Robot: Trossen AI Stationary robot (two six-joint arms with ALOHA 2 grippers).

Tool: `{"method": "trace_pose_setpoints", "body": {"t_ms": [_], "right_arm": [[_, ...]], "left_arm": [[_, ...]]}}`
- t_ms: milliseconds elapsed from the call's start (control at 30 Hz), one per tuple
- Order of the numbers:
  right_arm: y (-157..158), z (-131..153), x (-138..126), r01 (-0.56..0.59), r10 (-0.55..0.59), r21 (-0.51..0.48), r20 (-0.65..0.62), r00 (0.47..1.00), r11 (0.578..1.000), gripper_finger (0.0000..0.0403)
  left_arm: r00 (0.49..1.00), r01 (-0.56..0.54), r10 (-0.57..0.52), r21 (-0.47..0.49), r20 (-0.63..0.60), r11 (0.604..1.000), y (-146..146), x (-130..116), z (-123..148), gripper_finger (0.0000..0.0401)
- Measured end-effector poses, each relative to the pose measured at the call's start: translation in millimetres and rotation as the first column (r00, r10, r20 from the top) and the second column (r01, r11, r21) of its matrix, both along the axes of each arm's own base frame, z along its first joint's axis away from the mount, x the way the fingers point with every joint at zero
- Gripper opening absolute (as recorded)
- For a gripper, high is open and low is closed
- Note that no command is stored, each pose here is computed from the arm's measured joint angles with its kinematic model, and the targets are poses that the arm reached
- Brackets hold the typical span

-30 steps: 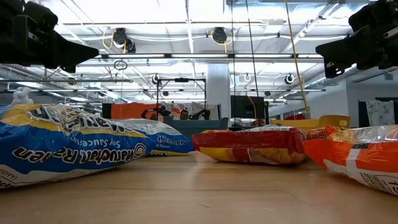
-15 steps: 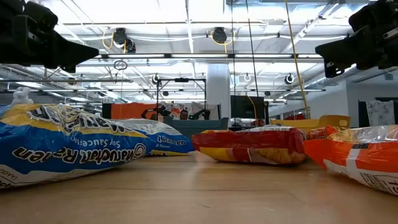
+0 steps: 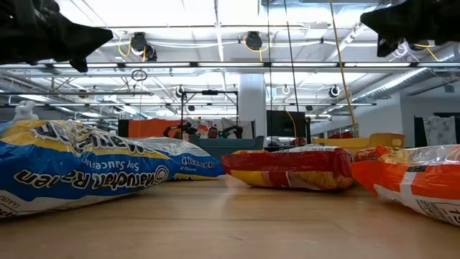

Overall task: Sort Maruchan noodles
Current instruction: Put the top blue right noodle pack into the yellow bin

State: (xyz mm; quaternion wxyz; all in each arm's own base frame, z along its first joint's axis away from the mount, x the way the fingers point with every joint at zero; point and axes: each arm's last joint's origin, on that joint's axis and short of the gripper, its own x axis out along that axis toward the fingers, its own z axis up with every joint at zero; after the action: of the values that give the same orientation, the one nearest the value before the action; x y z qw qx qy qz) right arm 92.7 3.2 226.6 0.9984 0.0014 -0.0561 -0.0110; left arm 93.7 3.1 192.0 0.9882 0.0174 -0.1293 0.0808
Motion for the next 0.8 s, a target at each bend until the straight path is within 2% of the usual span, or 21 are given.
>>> {"method": "trace_pose_setpoints", "body": {"t_ms": [100, 333, 467, 600, 800], "right_arm": [[0, 31, 2, 0.010, -0.010, 0.013, -0.002, 1.000, 1.000, 0.0000], [-3, 100, 26, 0.159, -0.169, -0.100, -0.103, 0.980, 0.982, 0.0000], [-4, 128, 46, 0.220, -0.247, -0.145, -0.203, 0.948, 0.965, 0.0000], [-4, 134, 69, 0.275, -0.313, -0.160, -0.317, 0.895, 0.948, 0.0000], [-5, 108, 91, 0.319, -0.361, -0.172, -0.529, 0.768, 0.932, 0.0000]], "left_arm": [[1.000, 0.007, -0.007, -0.025, 0.008, 1.000, 0, 0, 0, 0.0024], [1.000, -0.020, 0.019, 0.072, 0.020, 0.997, 0, -1, 3, 0.0024], [0.999, 0.017, -0.018, 0.020, 0.049, 1.000, -1, -3, 13, 0.0024], [0.999, 0.039, -0.038, -0.040, 0.025, 0.998, -1, -4, 22, 0.0024], [0.997, -0.002, -0.008, -0.125, -0.077, 0.992, 1, 2, 34, 0.0024]]}}
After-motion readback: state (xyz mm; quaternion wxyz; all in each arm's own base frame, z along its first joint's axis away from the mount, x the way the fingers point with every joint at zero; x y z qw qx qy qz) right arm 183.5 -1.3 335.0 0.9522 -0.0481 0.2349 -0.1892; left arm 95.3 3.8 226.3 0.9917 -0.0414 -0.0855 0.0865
